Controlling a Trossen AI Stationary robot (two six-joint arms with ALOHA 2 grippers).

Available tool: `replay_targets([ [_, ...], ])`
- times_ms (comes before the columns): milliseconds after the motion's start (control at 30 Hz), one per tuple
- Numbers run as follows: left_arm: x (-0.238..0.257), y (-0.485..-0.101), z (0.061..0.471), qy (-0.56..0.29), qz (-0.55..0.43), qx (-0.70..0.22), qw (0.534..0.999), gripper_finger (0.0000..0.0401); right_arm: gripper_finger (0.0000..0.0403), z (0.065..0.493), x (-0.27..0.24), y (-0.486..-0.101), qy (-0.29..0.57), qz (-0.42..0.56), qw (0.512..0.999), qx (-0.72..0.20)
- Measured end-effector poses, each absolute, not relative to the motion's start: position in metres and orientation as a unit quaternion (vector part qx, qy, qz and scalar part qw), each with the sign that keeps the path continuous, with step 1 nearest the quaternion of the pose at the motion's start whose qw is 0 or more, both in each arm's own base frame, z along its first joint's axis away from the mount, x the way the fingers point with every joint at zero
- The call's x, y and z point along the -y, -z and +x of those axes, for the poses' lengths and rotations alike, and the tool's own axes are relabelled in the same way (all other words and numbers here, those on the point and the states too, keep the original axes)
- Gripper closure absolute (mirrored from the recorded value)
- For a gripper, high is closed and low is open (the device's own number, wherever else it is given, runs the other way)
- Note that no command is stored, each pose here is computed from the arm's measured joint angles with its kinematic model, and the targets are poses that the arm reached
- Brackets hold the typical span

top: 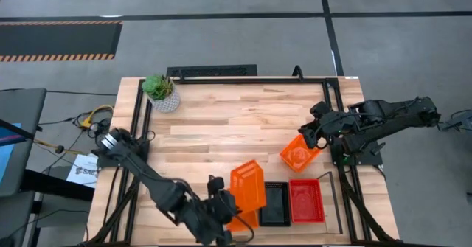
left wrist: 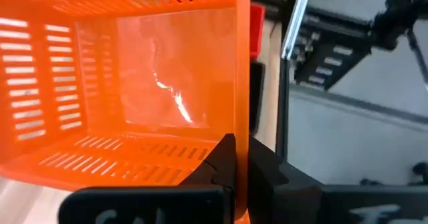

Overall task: Stack baskets on shelf by color
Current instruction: Stack the top orange bin on top of the orange bin on the shelf

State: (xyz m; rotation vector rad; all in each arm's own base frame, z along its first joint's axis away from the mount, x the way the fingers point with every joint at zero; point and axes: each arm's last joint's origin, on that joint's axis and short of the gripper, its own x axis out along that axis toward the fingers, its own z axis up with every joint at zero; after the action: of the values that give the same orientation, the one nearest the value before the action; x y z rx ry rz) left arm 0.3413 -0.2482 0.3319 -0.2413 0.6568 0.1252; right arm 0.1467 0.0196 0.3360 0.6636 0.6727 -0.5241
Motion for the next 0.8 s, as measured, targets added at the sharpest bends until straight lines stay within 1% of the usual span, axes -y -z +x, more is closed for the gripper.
replay_targets([
  [233,0.266,-0.32,0.352,-0.078,-0.099,-0.425,0.896,0.0401,0.0285,0.145,-0.019,-0.335,0.25,0.301,0.858,-0.332],
  [367,0.275,-0.311,0.36,-0.062,-0.109,-0.466,0.876,0.0401,0.0285,0.145,-0.019,-0.335,0.249,0.299,0.859,-0.332],
  [567,0.284,-0.3,0.368,-0.062,-0.123,-0.489,0.861,0.0401,0.0285,0.145,-0.019,-0.335,0.249,0.298,0.859,-0.333],
  [800,0.282,-0.293,0.362,-0.099,-0.141,-0.519,0.837,0.0401,0.0285,0.145,-0.019,-0.334,0.249,0.298,0.859,-0.334],
])
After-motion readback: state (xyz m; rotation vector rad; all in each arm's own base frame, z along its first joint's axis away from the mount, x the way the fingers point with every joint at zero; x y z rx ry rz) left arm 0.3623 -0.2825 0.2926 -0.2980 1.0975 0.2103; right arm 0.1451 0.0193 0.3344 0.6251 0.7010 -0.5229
